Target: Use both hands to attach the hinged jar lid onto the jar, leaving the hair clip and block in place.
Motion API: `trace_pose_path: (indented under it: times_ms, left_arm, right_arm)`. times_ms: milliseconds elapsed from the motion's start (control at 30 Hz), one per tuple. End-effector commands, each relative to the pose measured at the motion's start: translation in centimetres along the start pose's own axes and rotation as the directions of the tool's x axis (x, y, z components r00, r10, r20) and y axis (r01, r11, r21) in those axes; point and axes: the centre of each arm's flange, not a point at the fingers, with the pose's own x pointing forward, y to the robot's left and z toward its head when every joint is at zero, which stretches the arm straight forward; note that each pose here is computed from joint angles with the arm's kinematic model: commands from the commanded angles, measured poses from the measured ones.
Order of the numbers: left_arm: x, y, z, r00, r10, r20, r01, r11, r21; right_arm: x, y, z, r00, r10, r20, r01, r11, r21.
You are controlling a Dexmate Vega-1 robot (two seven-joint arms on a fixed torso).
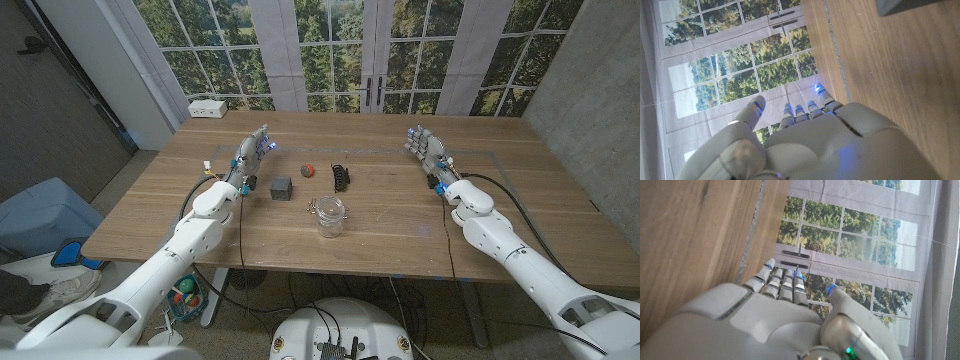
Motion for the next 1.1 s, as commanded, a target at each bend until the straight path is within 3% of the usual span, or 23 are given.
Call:
trace_pose_path:
  times_ms: [33,467,1100]
  left_arm:
    - [-0.3,0.5,0.7,1.0,-0.001,-0.004,0.002,1.0,0.031]
    - [-0.2,0.6,0.7,1.0,-0.016,-0.004,0.016,0.998,0.061]
    - [0.2,0.6,0.8,0.999,-0.041,0.0,0.041,0.997,0.07]
  right_arm:
    - [0.4,1.2,-1.5,0.999,0.043,0.021,-0.044,0.997,0.06]
    - [-1.0,2.7,-0.7,0.998,-0.022,0.062,0.028,0.996,-0.088]
    - [-4.0,5.0,0.3,0.995,-0.06,0.085,0.082,0.954,-0.289]
